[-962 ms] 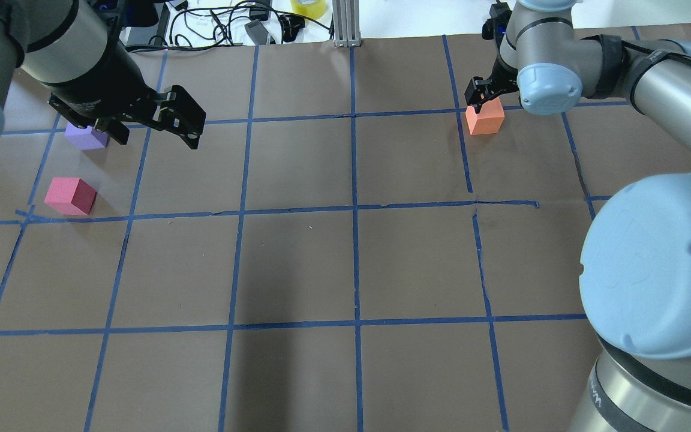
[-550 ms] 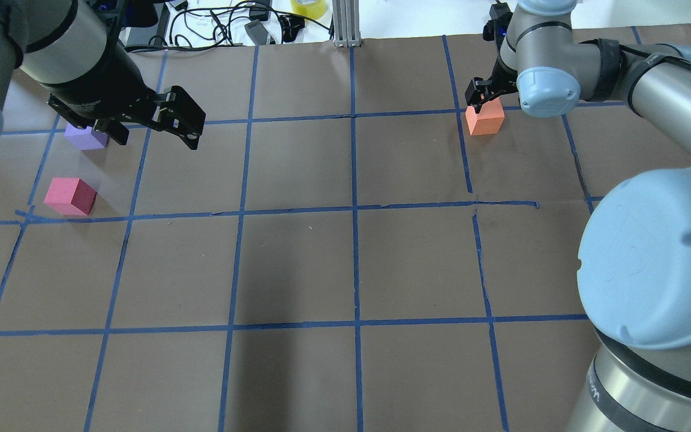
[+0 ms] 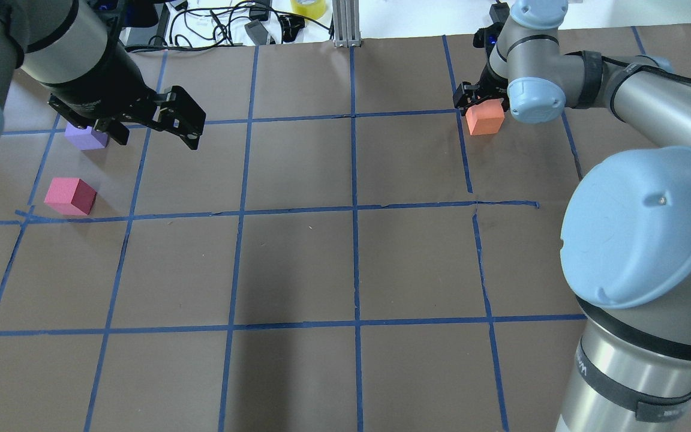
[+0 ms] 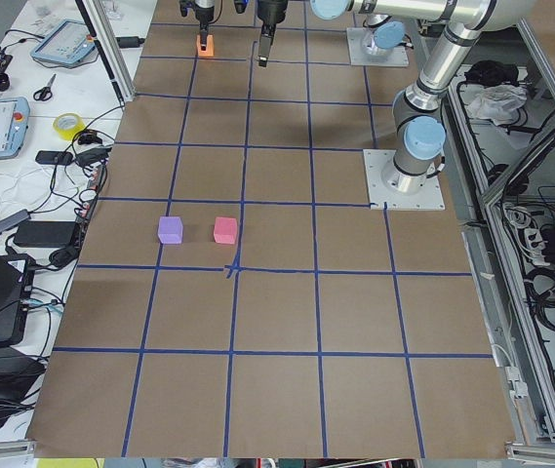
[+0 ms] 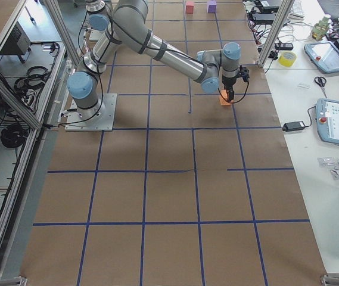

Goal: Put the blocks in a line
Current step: 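Lower the right gripper onto the orange cube and close on it, then carry the orange cube with the right gripper toward the table center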

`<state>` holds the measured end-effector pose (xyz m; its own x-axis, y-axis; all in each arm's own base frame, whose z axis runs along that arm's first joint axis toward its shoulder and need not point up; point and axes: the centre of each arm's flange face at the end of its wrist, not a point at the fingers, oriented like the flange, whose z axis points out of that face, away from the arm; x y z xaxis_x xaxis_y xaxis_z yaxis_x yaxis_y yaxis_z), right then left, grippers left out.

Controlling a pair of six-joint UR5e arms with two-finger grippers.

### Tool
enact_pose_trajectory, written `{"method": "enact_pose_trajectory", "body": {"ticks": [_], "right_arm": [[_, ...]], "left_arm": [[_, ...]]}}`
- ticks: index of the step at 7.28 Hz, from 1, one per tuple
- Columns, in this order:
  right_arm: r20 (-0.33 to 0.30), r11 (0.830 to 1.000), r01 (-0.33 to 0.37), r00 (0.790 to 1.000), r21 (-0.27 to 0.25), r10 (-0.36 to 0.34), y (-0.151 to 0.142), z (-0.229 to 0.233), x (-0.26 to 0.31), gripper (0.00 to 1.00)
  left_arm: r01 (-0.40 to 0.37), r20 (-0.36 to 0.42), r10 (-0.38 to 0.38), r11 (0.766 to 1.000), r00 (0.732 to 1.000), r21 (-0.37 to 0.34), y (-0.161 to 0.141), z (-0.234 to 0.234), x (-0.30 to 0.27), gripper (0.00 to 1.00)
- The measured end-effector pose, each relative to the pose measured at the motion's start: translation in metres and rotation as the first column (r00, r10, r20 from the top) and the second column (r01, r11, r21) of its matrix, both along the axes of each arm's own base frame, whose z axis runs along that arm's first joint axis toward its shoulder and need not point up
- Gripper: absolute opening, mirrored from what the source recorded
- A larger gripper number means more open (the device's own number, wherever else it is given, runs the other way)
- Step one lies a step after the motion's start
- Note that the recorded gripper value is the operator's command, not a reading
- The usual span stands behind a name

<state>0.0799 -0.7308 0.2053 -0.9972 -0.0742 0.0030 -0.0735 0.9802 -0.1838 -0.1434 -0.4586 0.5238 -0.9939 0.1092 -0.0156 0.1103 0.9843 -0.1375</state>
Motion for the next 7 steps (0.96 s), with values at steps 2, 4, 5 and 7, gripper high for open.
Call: {"method": "enact_pose_trajectory", "body": {"ticks": [2, 4, 5, 7], "right_arm": [[-0.014, 1.0, -0.025, 1.0, -0.004, 0.025, -0.001, 0.001, -0.001, 0.0], [-0.022, 0.999, -0.024, 0.999, -0.024, 0.023, -0.005, 0.014, 0.0, 0.0], [-0.012, 1.0, -0.001, 1.0, -0.031, 0.001, -0.006, 0.027, 0.011, 0.0], [0.029, 0.997, 0.069, 0.997, -0.024, -0.068, -0.001, 0.05, 0.068, 0.0]], "left_arm": [[-0.001, 0.0, 0.001, 1.0, 1.0, 0.0, 0.0, 0.0, 0.0, 1.0], [-0.001, 0.0, 0.001, 1.0, 1.0, -0.001, 0.0, 0.0, 0.0, 1.0], [0.0, 0.0, 0.0, 1.0, 1.0, 0.0, 0.0, 0.0, 0.0, 1.0], [0.0, 0.0, 0.0, 1.0, 1.0, -0.001, 0.0, 0.0, 0.0, 1.0]]}}
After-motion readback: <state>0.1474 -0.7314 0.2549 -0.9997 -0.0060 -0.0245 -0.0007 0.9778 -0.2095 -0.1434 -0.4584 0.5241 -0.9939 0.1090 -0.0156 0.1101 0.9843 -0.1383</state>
